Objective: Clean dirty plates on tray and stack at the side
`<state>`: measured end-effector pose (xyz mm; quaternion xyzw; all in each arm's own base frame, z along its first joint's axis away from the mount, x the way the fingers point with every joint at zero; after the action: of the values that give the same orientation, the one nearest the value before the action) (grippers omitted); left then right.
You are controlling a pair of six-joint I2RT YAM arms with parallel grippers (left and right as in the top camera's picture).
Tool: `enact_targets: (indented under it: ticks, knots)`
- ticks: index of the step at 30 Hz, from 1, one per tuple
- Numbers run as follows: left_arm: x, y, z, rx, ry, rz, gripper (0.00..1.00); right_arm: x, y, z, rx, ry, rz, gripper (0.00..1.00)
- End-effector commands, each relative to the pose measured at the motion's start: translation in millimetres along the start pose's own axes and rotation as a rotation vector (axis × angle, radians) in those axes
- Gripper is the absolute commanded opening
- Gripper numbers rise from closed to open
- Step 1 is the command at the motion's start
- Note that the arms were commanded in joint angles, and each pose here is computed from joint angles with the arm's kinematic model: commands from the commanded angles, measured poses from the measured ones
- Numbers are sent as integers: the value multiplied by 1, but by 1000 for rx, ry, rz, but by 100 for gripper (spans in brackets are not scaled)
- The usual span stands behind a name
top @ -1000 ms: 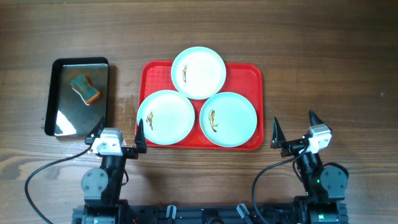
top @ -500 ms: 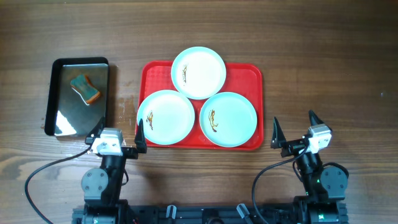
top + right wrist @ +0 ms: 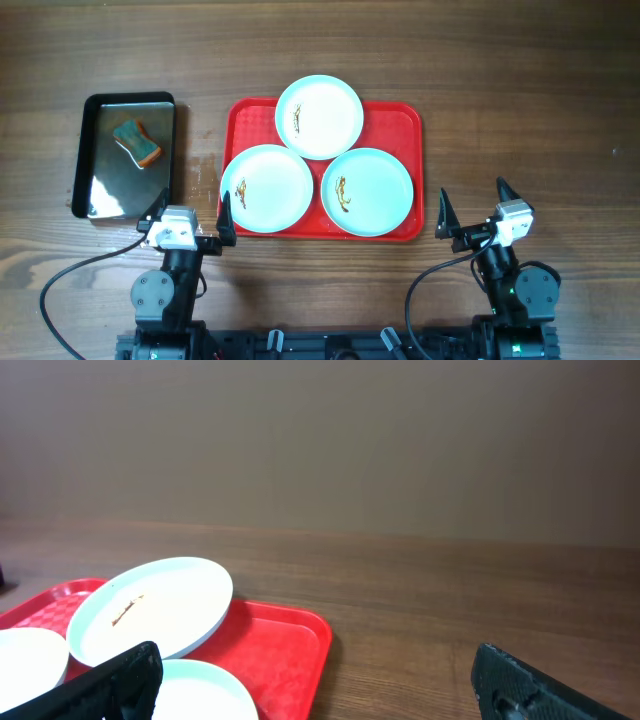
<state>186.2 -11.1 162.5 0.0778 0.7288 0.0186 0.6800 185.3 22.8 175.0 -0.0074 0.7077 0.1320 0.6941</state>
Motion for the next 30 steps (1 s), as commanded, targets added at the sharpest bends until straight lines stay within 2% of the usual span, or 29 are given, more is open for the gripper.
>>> enact_targets:
  ticks: [1, 22, 24, 26, 27, 28, 30]
  knots:
    - [2, 3, 0, -23, 3, 19, 100, -2, -1, 0, 11, -11, -19, 99]
    - [1, 2, 0, -12, 0, 17, 100, -2, -1, 0, 11, -11, -19, 100]
    - [-4, -13, -1, 125, -33, -35, 100, -2, -1, 0, 11, -11, -19, 100]
    - [-5, -15, -1, 139, -42, -35, 100, -2, -1, 0, 11, -11, -19, 100]
    - [-11, -21, -3, 200, -76, -31, 100, -2, -1, 0, 11, -11, -19, 100]
    - [-18, -38, -8, 360, -116, -54, 100, -2, -1, 0, 11, -12, -19, 100]
    - [-23, -83, -39, 847, -133, -104, 100, -2, -1, 0, 11, -12, -19, 100]
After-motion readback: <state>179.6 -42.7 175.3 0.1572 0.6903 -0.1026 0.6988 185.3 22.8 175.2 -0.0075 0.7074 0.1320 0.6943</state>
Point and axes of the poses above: each gripper's point midway between its finger pads, its own z axis out along the fingers, its own y axis along the line the jaws close on, x = y × z, the point moved 6 cm from there along -z, back along the fingers, and after that the axes turned 9 degrees about z, right-handed, at the moved point
